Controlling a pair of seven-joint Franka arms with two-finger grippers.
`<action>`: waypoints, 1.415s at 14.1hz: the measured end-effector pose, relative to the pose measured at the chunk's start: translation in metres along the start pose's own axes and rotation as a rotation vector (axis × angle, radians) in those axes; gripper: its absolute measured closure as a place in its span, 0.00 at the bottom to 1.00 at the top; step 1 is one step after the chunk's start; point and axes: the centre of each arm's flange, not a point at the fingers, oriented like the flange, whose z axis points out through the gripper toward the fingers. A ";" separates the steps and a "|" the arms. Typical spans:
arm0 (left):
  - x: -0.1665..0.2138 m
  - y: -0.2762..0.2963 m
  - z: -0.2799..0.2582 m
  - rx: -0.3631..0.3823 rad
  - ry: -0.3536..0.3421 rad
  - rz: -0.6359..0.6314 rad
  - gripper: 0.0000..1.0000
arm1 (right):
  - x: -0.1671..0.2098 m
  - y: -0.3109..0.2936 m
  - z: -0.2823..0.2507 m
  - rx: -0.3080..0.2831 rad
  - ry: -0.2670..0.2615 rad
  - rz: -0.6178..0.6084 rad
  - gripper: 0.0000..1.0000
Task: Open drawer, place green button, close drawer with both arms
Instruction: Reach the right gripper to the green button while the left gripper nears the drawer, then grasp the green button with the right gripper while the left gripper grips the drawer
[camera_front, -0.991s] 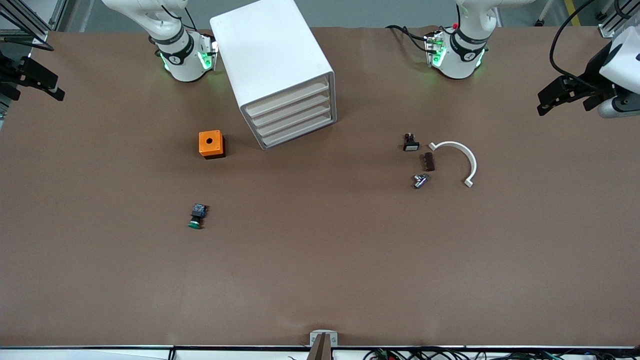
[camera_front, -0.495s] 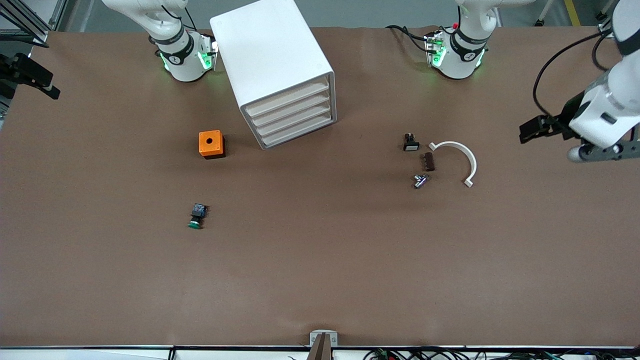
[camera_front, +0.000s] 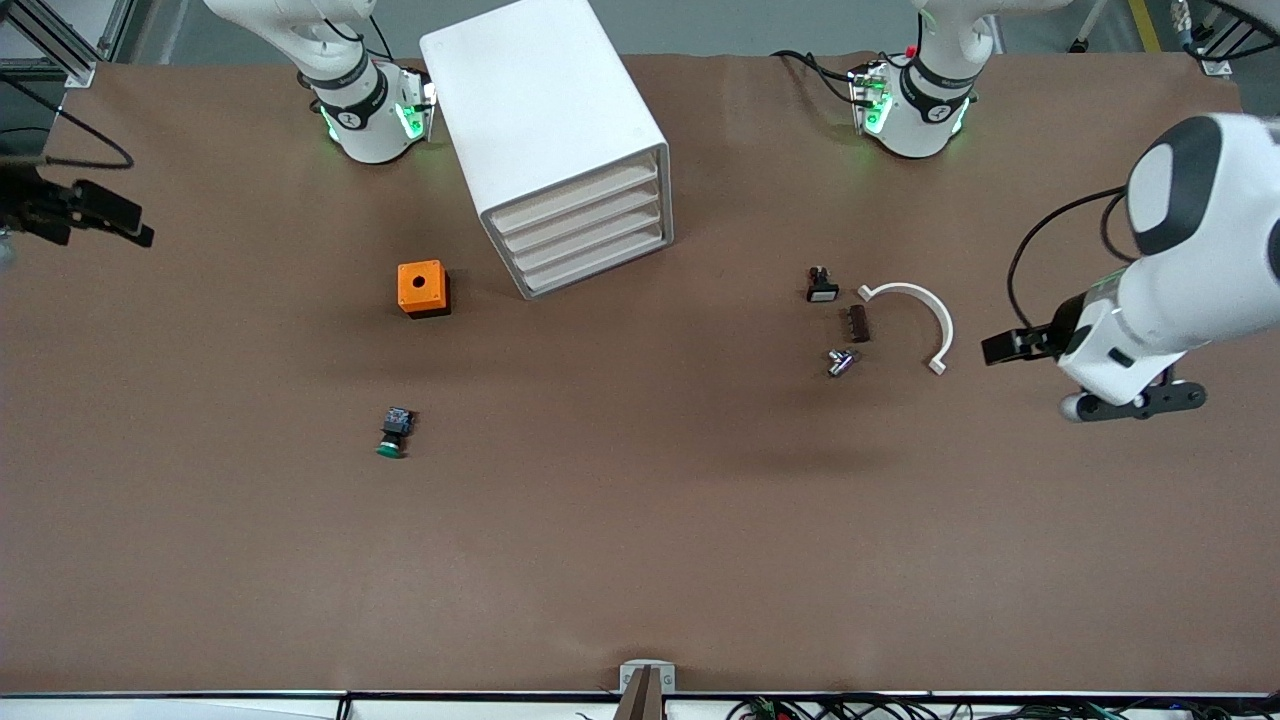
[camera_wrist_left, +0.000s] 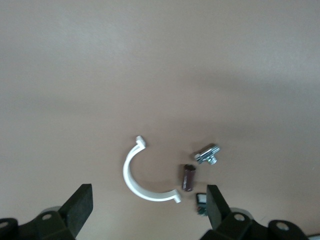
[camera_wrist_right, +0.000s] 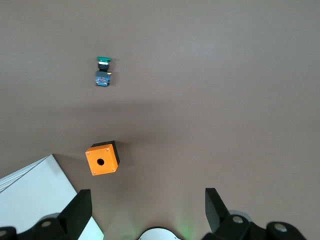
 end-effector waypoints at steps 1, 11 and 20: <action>0.003 0.012 0.012 -0.007 -0.010 -0.032 0.00 | 0.010 0.003 0.014 -0.002 -0.027 0.007 0.00; -0.044 0.175 0.109 0.077 -0.113 -0.506 0.00 | 0.061 -0.054 0.079 -0.019 0.030 0.113 0.00; -0.124 0.300 0.235 0.216 -0.372 -1.096 0.00 | 0.091 -0.078 0.224 -0.011 0.134 0.113 0.00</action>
